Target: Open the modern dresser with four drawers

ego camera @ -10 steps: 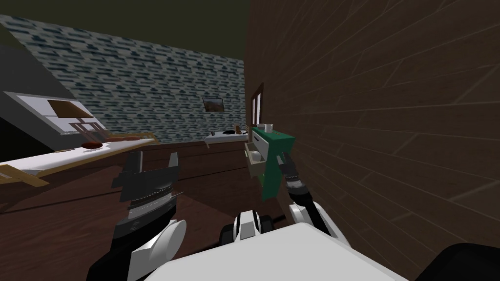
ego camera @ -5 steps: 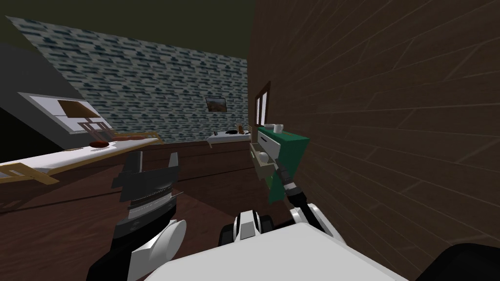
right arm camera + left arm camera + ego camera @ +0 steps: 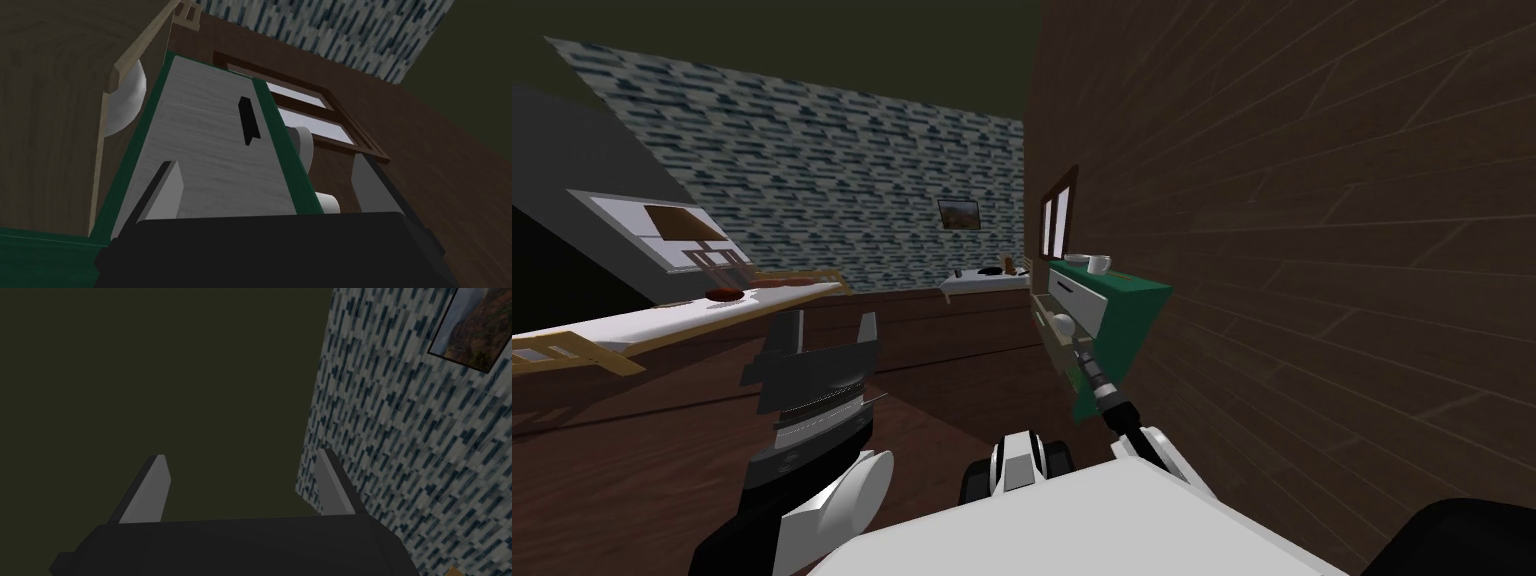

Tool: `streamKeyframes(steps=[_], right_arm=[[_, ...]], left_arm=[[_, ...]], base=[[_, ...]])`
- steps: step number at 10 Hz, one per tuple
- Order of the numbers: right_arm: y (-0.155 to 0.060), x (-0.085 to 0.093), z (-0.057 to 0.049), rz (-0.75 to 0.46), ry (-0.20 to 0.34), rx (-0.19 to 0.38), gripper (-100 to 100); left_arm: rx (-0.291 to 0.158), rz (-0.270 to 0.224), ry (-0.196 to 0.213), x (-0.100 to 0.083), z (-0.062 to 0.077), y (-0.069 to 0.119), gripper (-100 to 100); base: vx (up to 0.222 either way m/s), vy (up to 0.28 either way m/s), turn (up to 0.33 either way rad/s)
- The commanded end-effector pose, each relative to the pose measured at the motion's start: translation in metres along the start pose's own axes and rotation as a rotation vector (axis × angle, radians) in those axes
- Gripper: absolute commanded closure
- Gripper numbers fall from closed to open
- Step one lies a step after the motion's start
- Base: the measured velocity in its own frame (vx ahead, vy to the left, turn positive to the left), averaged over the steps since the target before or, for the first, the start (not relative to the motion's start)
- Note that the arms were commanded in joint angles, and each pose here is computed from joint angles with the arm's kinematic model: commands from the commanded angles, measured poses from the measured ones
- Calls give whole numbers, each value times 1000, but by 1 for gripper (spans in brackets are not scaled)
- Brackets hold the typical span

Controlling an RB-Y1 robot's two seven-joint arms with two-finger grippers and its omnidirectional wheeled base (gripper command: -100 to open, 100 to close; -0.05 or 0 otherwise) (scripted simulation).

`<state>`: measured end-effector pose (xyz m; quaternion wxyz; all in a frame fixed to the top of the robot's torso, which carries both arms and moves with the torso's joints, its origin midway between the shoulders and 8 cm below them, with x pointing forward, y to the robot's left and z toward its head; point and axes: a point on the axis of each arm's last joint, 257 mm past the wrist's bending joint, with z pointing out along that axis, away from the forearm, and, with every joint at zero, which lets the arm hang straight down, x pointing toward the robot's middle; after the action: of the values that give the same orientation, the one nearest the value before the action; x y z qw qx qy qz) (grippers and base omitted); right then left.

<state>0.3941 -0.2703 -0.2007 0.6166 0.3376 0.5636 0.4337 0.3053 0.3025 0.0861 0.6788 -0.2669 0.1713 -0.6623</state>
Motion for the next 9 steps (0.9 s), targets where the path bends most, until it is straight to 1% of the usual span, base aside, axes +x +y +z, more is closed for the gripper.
streamKeyframes(steps=[1, 2, 3, 4, 5, 6, 7, 8, 9], right_arm=[[-43, 3, -5, -45, 24, 114, -100], [-72, 7, -14, -88, 48, 191, -100], [-77, 7, -15, -88, 47, 207, -100], [-104, 8, -24, -135, 65, 284, -100], [-112, 9, -27, -134, 69, 302, -100], [-139, 8, -39, -185, 86, 382, -100], [-146, 10, -43, -184, 91, 398, -100], [-169, 6, -54, -238, 105, 469, -100], [-177, 7, -59, -237, 110, 488, -100]], left_arm=[[0, 0, 0, 0, 0, 0, 0], [0, 0, 0, 0, 0, 0, 0], [0, 0, 0, 0, 0, 0, 0], [0, 0, 0, 0, 0, 0, 0], [0, 0, 0, 0, 0, 0, 0], [0, 0, 0, 0, 0, 0, 0], [0, 0, 0, 0, 0, 0, 0], [0, 0, 0, 0, 0, 0, 0], [0, 0, 0, 0, 0, 0, 0]], base=[[68, 124, 17], [107, 151, 38], [99, 158, 19], [81, 176, 38], [65, 150, 17], [101, 175, 37], [99, 142, 18], [106, 185, 39], [92, 163, 17]])
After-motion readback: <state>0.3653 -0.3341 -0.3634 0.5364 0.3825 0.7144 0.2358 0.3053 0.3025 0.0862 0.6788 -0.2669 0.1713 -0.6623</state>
